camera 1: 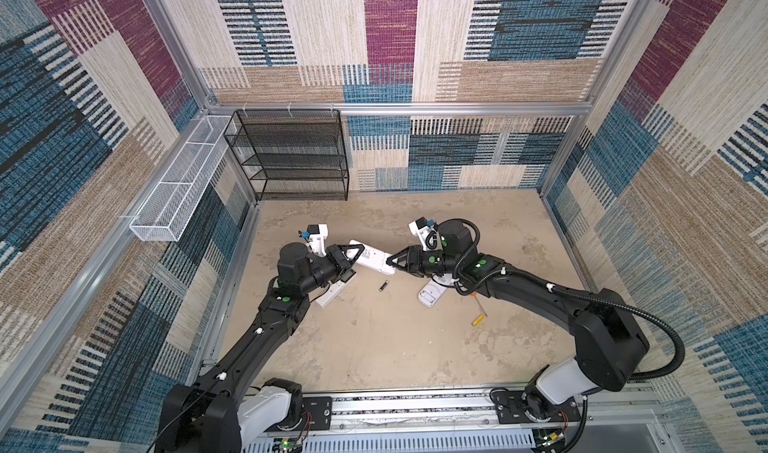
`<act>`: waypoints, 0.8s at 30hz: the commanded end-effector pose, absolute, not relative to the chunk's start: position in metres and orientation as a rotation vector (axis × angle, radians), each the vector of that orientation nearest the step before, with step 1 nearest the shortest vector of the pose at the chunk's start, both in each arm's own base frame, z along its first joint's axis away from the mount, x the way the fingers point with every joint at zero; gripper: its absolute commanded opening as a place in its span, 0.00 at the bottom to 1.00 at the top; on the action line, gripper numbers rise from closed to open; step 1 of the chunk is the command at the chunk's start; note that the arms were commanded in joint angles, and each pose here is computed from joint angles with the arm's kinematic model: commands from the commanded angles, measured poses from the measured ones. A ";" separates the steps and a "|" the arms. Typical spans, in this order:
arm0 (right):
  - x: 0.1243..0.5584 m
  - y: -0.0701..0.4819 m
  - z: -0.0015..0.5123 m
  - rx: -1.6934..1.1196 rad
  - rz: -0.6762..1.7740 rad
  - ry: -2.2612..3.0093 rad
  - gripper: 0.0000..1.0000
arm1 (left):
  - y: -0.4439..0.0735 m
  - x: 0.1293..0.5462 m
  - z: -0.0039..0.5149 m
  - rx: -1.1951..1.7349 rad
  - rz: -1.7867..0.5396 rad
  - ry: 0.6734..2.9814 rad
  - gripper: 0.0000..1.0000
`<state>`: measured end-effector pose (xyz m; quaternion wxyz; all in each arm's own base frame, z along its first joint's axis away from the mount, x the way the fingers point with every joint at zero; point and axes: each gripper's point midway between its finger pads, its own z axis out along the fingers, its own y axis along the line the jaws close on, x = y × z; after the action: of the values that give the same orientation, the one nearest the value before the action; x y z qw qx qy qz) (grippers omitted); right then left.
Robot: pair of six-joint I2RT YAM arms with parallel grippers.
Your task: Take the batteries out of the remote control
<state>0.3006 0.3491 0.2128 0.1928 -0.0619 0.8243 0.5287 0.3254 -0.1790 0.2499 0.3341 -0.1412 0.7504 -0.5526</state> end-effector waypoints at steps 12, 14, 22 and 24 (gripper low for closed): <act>0.293 0.348 0.207 -0.208 1.477 2.366 0.22 | -0.183 0.327 0.267 -0.283 -1.462 1.902 0.00; 0.293 0.350 0.210 -0.214 1.485 2.357 0.20 | -0.183 0.327 0.266 -0.286 -1.464 1.902 0.00; 0.294 0.358 0.218 -0.223 1.578 2.319 0.09 | -0.183 0.327 0.264 -0.294 -1.466 1.901 0.00; 0.294 0.360 0.217 -0.226 1.599 2.324 0.08 | -0.183 0.327 0.263 -0.296 -1.466 1.903 0.00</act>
<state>0.2995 0.3551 0.2182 0.1810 -0.0766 0.8145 0.5458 0.3323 -0.1728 0.2376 0.3415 -0.1537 0.7605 -0.5304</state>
